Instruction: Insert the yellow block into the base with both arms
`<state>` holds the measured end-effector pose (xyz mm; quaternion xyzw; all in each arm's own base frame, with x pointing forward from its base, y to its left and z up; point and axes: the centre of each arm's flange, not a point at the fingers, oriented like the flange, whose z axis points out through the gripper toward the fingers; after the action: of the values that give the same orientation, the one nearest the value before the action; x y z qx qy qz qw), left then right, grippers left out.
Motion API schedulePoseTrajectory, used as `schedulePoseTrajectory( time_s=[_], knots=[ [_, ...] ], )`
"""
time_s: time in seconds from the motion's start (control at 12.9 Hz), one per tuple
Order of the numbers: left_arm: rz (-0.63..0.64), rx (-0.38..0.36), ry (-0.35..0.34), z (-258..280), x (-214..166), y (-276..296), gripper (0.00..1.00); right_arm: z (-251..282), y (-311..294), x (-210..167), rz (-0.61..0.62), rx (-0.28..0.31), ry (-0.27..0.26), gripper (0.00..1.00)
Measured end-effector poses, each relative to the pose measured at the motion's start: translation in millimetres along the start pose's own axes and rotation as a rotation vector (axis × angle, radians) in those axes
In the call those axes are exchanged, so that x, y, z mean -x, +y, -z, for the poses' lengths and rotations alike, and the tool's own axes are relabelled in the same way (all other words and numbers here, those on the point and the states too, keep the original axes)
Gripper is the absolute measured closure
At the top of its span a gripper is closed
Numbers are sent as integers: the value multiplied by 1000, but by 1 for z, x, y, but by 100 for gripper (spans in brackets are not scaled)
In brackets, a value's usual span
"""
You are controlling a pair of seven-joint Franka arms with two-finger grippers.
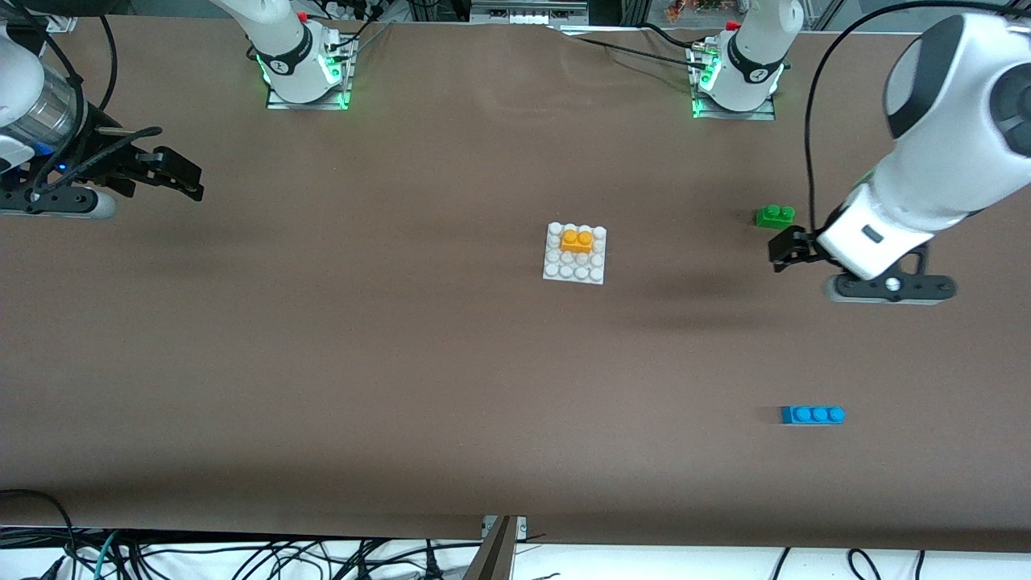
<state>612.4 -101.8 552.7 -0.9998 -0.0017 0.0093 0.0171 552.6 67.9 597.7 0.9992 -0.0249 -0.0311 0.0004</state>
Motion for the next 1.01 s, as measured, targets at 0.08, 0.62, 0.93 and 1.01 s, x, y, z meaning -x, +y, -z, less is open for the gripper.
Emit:
schedulePoseTrajectory(
  time_s=[0.08,0.62,0.93,1.01],
  knots=[
    [-10,4,1,8,5,-10,0,0,0,0,0,0,0,0],
    [-51,14,-12,-11,43,-59,0,0,0,0,0,0,0,0],
    [-63,13,-11,-8,50,-53,0,0,0,0,0,0,0,0],
    [-59,13,-11,-8,49,-55,0,0,0,0,0,0,0,0]
  ],
)
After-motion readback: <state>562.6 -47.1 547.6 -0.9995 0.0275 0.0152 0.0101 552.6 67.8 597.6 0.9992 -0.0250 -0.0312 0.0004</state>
